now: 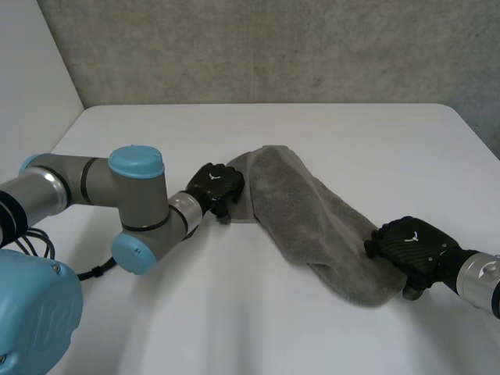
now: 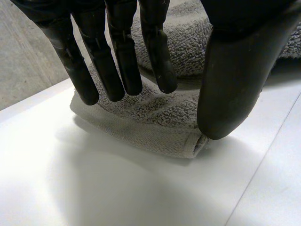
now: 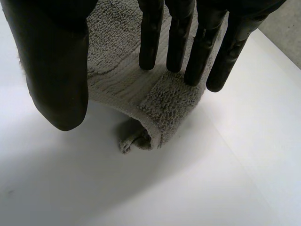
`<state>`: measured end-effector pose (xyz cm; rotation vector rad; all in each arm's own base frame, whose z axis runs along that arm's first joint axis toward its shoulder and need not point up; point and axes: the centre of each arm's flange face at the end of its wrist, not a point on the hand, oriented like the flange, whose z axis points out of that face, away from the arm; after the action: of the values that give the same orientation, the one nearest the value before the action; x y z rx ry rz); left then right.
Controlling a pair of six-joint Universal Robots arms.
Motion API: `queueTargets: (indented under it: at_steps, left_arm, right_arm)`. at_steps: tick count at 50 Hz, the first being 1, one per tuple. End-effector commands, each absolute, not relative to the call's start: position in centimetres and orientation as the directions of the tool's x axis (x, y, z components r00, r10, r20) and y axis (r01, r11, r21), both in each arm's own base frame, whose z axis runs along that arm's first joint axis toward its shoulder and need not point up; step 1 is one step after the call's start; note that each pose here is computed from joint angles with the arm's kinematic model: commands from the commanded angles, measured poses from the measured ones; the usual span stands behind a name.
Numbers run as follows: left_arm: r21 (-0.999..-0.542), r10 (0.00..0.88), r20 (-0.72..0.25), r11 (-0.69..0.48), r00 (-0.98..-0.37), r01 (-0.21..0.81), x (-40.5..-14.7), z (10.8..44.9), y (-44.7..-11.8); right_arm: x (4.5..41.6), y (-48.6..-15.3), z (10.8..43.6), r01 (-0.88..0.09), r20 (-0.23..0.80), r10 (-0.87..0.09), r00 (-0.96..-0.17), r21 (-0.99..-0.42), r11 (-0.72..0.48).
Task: Fold the towel.
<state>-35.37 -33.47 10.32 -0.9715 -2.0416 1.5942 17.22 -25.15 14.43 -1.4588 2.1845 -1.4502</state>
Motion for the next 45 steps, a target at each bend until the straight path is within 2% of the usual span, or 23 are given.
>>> queueTargets:
  at_steps: [1,45]
  left_arm:
    - [-0.949,0.712,-0.120,0.123,-0.692,0.291,-35.36,10.19,-33.47]
    - [-0.947,0.697,-0.130,0.123,-0.705,0.297,-35.52,9.34,-34.17]
  right_arm:
    - [17.22,-25.15,14.41,-0.636,0.365,-0.773,-0.520,-0.769,0.065]
    - [17.23,-25.12,14.42,-0.636,0.363,-0.774,-0.519,-0.769,0.066]
